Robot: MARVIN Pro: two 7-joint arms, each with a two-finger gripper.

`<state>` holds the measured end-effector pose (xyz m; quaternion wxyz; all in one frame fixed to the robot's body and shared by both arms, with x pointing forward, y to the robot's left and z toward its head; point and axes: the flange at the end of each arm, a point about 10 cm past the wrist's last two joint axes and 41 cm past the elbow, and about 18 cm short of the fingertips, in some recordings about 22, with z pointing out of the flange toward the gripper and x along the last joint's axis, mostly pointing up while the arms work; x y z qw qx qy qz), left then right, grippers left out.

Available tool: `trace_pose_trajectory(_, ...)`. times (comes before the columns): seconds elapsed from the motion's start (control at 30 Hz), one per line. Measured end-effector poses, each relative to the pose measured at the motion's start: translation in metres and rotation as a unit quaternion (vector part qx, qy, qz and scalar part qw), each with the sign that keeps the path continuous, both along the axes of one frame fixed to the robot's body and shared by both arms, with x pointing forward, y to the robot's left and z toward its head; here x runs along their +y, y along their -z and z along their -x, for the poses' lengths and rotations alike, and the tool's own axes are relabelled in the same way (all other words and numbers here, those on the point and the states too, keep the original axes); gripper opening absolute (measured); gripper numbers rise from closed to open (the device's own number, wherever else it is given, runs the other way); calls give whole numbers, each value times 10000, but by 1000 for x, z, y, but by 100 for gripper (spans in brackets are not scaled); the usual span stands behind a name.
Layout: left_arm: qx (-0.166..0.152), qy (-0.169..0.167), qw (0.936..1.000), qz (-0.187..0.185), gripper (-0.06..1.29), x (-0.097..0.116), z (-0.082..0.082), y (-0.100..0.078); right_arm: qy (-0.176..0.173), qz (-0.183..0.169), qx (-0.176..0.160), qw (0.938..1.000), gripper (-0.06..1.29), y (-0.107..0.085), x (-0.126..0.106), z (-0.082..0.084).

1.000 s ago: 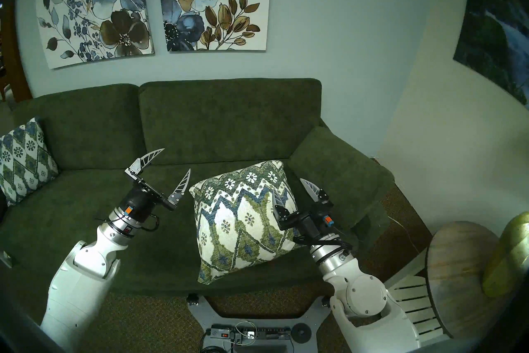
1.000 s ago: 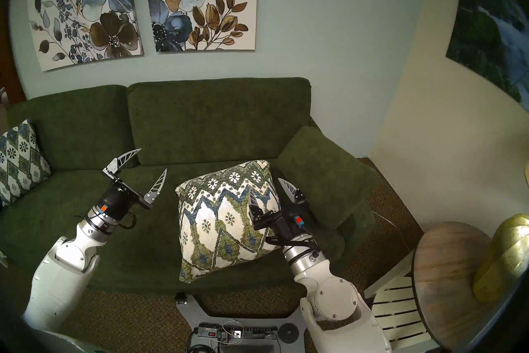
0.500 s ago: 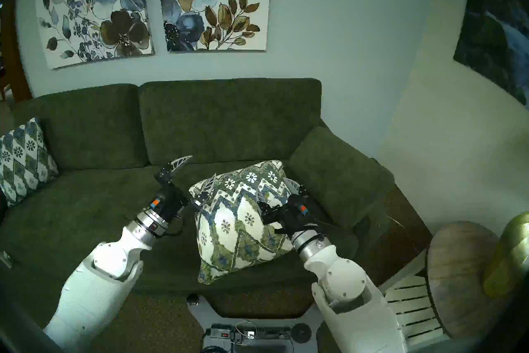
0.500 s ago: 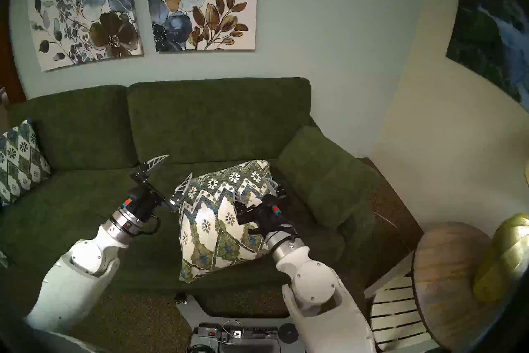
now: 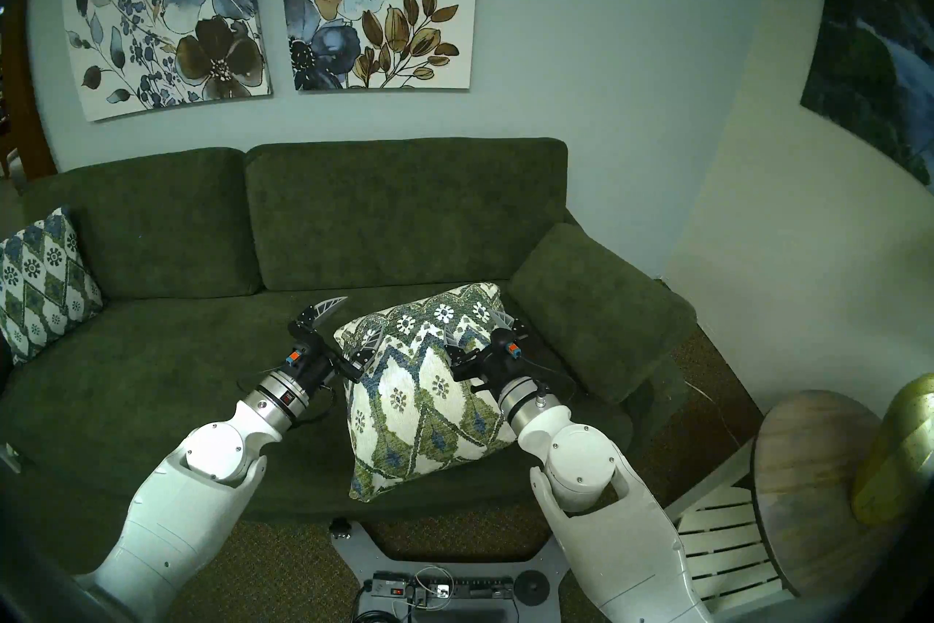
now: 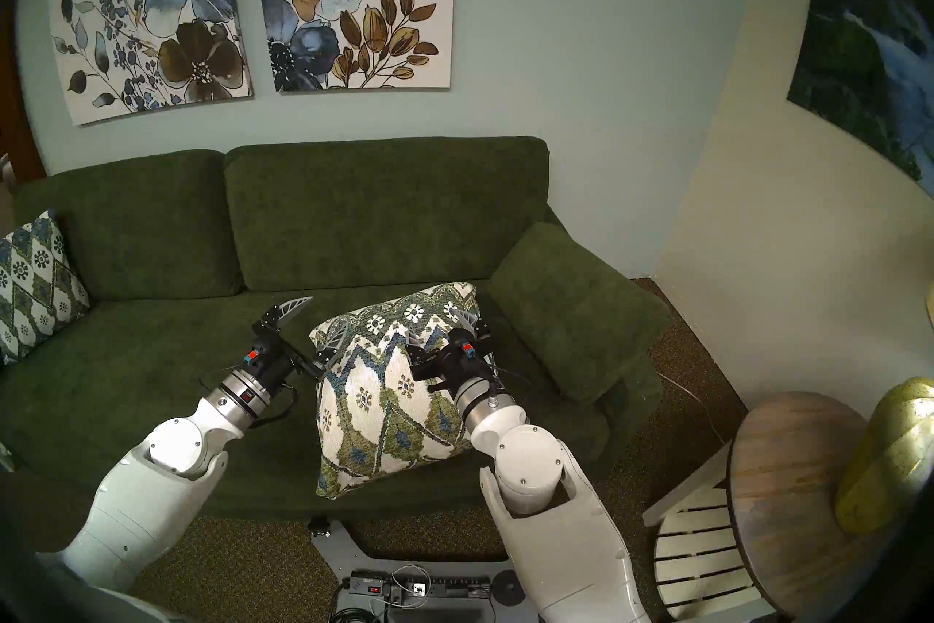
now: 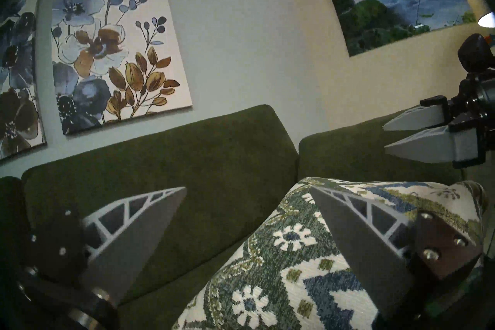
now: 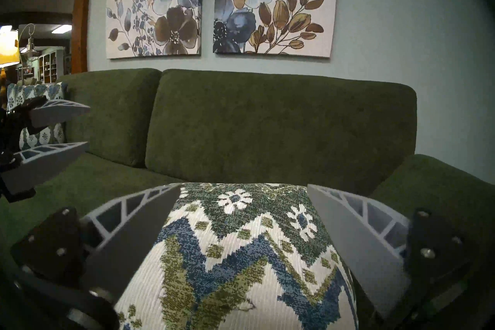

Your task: Fluff a cushion

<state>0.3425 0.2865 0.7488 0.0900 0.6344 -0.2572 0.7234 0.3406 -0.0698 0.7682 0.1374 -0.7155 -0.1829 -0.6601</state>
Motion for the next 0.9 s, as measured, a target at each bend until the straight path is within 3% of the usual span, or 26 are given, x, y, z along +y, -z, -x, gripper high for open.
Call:
trace_pose_trajectory(0.33,833,-141,9964,-16,126,-1,-4,51,-32,420,798,9959,122,51,14,-17)
trace_pose_trajectory(0.53,1285,-190,9915,-10,126,-6,-3,80,39,570,1016,9932,122,65,17,-28)
trace_pose_trajectory(0.9,1699,-209,9852,73,126,-23,-12,111,141,786,1270,9887,122,89,19,-36)
